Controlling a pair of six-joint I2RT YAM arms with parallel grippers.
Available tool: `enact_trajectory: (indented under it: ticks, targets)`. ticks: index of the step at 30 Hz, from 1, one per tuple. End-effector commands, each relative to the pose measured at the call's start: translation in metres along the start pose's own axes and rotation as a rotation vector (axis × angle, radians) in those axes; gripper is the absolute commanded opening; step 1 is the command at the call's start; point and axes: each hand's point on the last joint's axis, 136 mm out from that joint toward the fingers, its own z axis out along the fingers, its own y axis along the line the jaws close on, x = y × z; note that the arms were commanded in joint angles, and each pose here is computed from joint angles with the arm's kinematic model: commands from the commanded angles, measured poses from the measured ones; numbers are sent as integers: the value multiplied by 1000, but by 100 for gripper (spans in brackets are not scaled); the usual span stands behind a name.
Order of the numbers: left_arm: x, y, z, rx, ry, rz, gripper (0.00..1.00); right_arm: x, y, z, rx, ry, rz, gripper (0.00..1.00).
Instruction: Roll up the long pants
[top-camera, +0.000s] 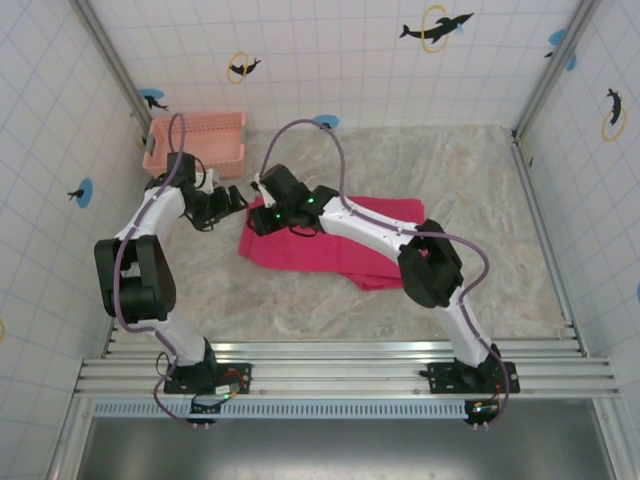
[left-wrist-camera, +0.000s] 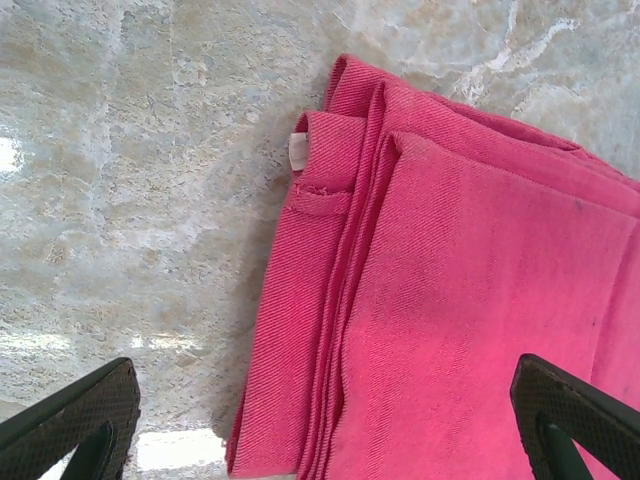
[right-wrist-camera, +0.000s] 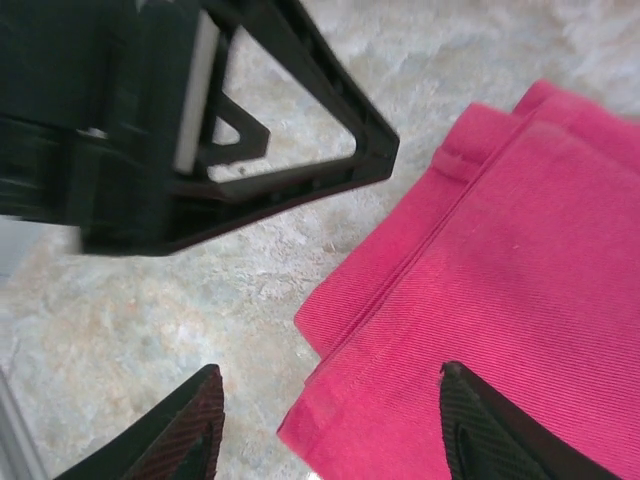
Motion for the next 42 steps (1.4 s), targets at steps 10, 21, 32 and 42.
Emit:
enact_trajectory:
  ticks: [10,21,32,42]
  targets:
    - [46,-61,28,-12,35,219,97,58,-210,-223,456,68,123,64]
    - [99,-70,91,-71,235,242,98,164,-308,-208,466,146,418,66]
    - [121,-63,138,-118,346,202,97,167,-340,-140,300,268,496,39]
    - [82,-84,184,-156,315,176,98,203,-305,-165,279,301,533,15]
